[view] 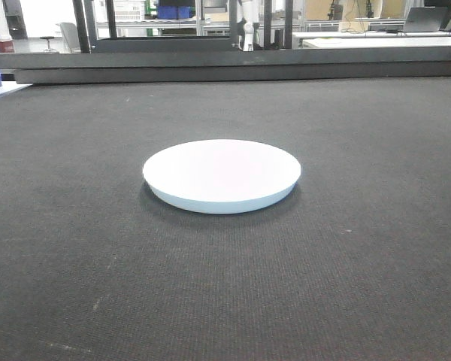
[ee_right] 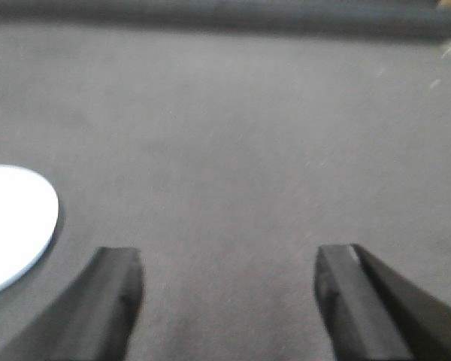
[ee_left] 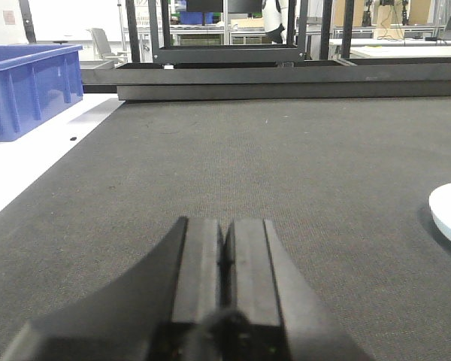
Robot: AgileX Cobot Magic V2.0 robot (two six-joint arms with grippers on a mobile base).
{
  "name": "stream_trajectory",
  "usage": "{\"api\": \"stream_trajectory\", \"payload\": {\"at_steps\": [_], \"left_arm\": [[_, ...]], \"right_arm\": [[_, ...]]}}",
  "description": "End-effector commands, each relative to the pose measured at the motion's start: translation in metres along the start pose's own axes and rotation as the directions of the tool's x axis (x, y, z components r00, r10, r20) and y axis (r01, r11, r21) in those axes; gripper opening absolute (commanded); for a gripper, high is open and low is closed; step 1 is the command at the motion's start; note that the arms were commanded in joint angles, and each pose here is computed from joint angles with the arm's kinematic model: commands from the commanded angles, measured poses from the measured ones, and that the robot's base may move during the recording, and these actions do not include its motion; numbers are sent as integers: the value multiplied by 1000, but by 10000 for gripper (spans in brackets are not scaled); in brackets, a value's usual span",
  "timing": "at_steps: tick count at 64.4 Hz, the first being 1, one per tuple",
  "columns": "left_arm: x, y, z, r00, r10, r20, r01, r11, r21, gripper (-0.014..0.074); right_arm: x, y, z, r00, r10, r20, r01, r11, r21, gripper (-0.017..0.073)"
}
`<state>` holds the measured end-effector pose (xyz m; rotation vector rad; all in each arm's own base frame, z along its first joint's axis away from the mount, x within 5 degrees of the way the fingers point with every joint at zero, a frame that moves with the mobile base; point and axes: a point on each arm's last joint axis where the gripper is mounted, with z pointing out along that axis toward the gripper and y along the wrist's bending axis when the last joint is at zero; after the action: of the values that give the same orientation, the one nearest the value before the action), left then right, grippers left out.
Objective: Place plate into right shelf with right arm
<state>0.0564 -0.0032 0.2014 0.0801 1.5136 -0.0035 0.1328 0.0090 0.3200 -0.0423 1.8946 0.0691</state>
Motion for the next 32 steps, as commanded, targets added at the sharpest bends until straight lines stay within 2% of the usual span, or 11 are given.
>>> {"api": "stream_trajectory", "payload": {"at_steps": [1, 6, 13, 21, 32], "left_arm": [[-5, 1, -1, 997, -5, 82, 6, 1000, -14, -47], [-5, 1, -1, 997, -5, 82, 6, 1000, -14, -47], [-5, 1, -1, 997, -5, 82, 6, 1000, -14, -47], [-5, 1, -1, 997, -5, 82, 6, 1000, -14, -47], [-5, 1, -1, 997, -5, 82, 6, 1000, -14, -47]], "right_arm": [[-30, 5, 22, 999, -34, 5, 34, 999, -25, 619], [-46, 17, 46, 994, -57, -91, 50, 996, -78, 617], [-58, 41, 83, 961, -108, -254, 68, 984, -163, 608], [-67, 71, 126, 904, -111, -413, 27, 978, -206, 608], [-63, 116, 180, 828, -137, -544, -1, 969, -245, 608]]}}
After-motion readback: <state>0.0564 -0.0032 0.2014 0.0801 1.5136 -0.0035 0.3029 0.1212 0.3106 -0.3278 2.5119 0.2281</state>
